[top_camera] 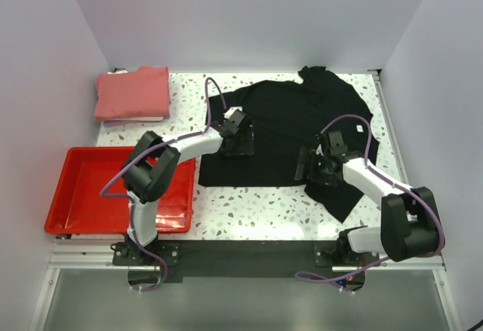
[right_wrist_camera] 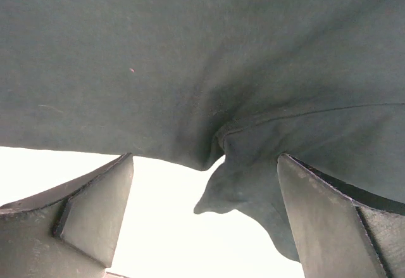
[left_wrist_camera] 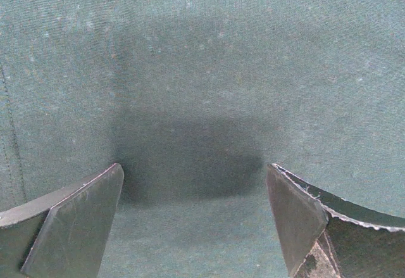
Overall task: Fold and stack the t-shirts
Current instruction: Flatten the tshirt out, then fold the tshirt
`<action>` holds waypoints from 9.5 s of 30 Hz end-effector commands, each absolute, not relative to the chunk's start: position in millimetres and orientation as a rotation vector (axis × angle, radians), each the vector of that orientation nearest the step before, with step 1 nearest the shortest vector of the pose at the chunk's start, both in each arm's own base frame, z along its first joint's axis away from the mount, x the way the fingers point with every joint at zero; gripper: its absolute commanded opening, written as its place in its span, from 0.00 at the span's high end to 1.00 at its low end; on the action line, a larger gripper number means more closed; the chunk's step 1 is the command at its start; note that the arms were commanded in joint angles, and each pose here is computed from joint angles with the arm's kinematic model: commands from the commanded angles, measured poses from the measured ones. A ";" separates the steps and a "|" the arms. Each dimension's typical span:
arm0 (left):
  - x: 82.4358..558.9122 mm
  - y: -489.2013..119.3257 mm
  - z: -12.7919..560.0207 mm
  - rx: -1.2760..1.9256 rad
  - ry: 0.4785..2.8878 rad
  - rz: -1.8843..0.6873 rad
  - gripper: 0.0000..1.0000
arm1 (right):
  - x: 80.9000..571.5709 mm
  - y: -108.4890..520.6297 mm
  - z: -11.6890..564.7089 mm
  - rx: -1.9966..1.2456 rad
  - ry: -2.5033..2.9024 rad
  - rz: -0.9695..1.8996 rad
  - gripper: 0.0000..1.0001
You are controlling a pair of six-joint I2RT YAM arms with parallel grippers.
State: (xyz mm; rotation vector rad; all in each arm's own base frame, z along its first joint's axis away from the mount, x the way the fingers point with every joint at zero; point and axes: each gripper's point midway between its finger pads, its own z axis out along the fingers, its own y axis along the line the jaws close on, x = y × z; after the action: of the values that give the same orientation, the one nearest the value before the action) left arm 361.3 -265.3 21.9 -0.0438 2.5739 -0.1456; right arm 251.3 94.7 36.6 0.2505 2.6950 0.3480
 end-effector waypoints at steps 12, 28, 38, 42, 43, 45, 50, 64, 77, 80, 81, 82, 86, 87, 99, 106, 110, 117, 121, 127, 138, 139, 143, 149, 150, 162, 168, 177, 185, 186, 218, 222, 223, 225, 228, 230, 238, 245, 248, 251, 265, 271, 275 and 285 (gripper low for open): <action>364.6 -249.0 30.1 -0.076 2.546 -0.115 0.00 | 163.5 69.1 7.6 0.568 2.856 0.191 0.01; 373.2 -261.1 63.9 -0.020 2.483 -0.213 0.00 | 222.7 86.1 96.9 0.344 2.645 0.337 0.01; 448.0 -247.9 103.2 -0.119 2.339 -0.082 0.00 | 302.6 94.6 130.5 0.309 2.500 0.314 0.01; 490.6 -232.7 113.0 -0.171 2.278 -0.013 0.00 | 310.3 82.6 121.7 0.304 2.509 0.214 0.01; 501.9 -235.0 110.2 -0.171 2.277 -0.023 0.00 | 309.9 80.6 117.0 0.299 2.518 0.192 0.01; 513.7 -226.5 104.1 -0.173 2.287 -0.006 0.02 | 312.0 73.7 108.2 0.307 2.532 0.143 0.01; 533.7 -238.6 90.6 0.009 2.281 -0.033 0.10 | 315.9 67.5 96.1 0.319 2.559 0.122 0.01; 546.5 -242.6 45.0 0.130 2.346 -0.033 0.36 | 310.1 57.7 79.6 0.344 2.607 0.109 0.01; 557.5 -233.1 40.2 0.085 2.337 0.035 0.75 | 308.9 53.1 73.7 0.367 2.624 0.113 0.01; 564.7 -230.7 44.9 0.070 2.313 0.051 0.88 | 309.1 53.4 72.4 0.367 2.630 0.113 0.01; 568.6 -229.0 49.0 0.061 2.299 0.062 0.91 | 309.1 53.0 72.3 0.364 2.630 0.110 0.01; 571.2 -226.9 51.9 0.057 2.291 0.069 0.94 | 308.7 52.8 71.8 0.368 2.633 0.111 0.01; 581.1 -222.9 65.4 0.044 2.246 0.069 1.00 | 309.1 53.3 70.2 0.366 2.638 0.109 0.01; 584.8 -222.2 70.4 0.035 2.227 0.063 1.00 | 309.1 53.6 70.1 0.364 2.640 0.110 0.01; 655.3 -195.3 111.0 -0.129 1.957 0.030 0.94 | 310.3 50.8 65.1 0.359 2.657 0.091 0.01; 686.8 -181.0 133.1 -0.215 1.824 0.055 0.43 | 309.3 50.5 68.1 0.343 2.669 0.093 0.01; 680.1 -188.0 158.3 -0.222 1.808 -0.025 0.00 | 310.4 50.2 70.1 0.339 2.662 0.092 0.01; 637.9 -204.0 193.5 -0.185 1.853 -0.179 0.00 | 320.2 46.8 90.3 0.352 2.595 0.081 0.01; 602.9 -204.4 203.5 -0.189 1.904 -0.204 0.00 | 335.0 43.7 120.4 0.415 2.501 0.124 0.01; 529.6 -202.6 211.5 -0.152 1.916 -0.350 0.00 | 365.8 25.4 153.8 0.513 2.401 0.112 0.01; 482.4 -228.2 128.4 -0.072 2.180 -0.316 0.00 | 425.1 -18.2 110.0 0.608 2.473 -0.015 0.01; 483.1 -227.3 124.2 -0.083 2.186 -0.303 0.00 | 427.5 -20.7 104.5 0.606 2.492 -0.034 0.01; 483.3 -227.7 96.2 -0.095 2.252 -0.281 0.00 | 448.9 -40.9 82.7 0.626 2.523 -0.109 0.01; 476.6 -236.8 58.0 -0.068 2.346 -0.250 0.00 | 475.1 -52.6 43.8 0.623 2.575 -0.094 0.01; 473.8 -239.9 51.5 -0.067 2.369 -0.269 0.00 | 475.7 -54.6 38.6 0.630 2.587 -0.101 0.01; 450.4 -239.8 10.0 -0.141 2.492 -0.249 0.00 | 484.2 -80.6 -3.0 0.639 2.651 -0.114 0.01; 441.6 -234.3 11.1 -0.175 2.504 -0.218 0.00 | 497.0 -76.8 1.0 0.576 2.644 -0.051 0.01; 472.6 -247.2 119.4 -0.121 2.302 -0.191 0.00 | 514.0 -67.5 109.5 0.507 2.465 0.040 0.01; 364.6 -228.2 100.8 -0.246 2.417 -0.174 0.00 | 435.6 -26.3 167.0 0.614 2.266 0.248 0.01; 351.9 -224.9 95.8 -0.256 2.435 -0.168 0.00 | 427.5 -20.1 165.5 0.605 2.262 0.277 0.01; 232.0 -192.8 19.0 -0.559 2.599 -0.076 0.35 | 360.4 0.3 142.7 0.583 2.306 0.340 0.01; 228.0 -182.2 18.7 -0.584 2.614 0.019 0.35 | 360.7 2.4 140.8 0.583 2.316 0.354 0.01; 229.8 -180.7 19.3 -0.587 2.603 0.032 0.35 | 360.6 2.1 140.4 0.581 2.316 0.352 0.01; 234.4 -179.5 15.8 -0.598 2.599 0.050 0.35 | 359.4 2.0 142.0 0.581 2.311 0.350 0.01; 239.8 -182.6 4.9 -0.595 2.631 0.048 0.41 | 359.4 0.8 144.8 0.578 2.307 0.342 0.01; 241.5 -184.6 1.0 -0.594 2.641 0.058 0.46 | 359.6 -1.1 145.2 0.580 2.306 0.328 0.01; 242.6 -181.0 -4.8 -0.602 2.646 0.082 0.69 | 359.8 0.0 139.2 0.585 2.319 0.335 0.01; 239.5 -187.6 -10.6 -0.574 2.677 0.042 1.00 | 348.2 3.5 138.3 0.604 2.339 0.350 0.01; 242.0 -190.7 -6.7 -0.540 2.669 0.000 1.00 | 320.2 10.9 120.4 0.627 2.413 0.375 0.01; 246.2 -193.1 -0.8 -0.505 2.640 -0.048 1.00 | 277.9 6.7 100.9 0.637 2.509 0.290 0.01; 257.3 -197.8 18.8 -0.439 2.553 -0.143 1.00 | 184.8 19.8 59.5 1.019 2.607 0.278 0.01; 258.8 -195.7 24.7 -0.436 2.529 -0.154 1.00 | 167.7 10.7 49.7 1.189 2.564 0.186 0.10; 260.3 -195.6 29.0 -0.439 2.507 -0.169 1.00 | 158.6 4.3 56.4 1.323 2.421 0.158 0.08; 264.4 -196.5 33.9 -0.418 2.496 -0.164 1.00 | 164.5 -5.9 41.5 1.380 2.343 0.106 0.11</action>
State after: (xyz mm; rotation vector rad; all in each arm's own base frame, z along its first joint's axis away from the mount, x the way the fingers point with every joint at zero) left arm 251.4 -194.1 18.6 -0.4274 2.5611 -0.1352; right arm 160.2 1.2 49.1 1.3226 2.3827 0.1476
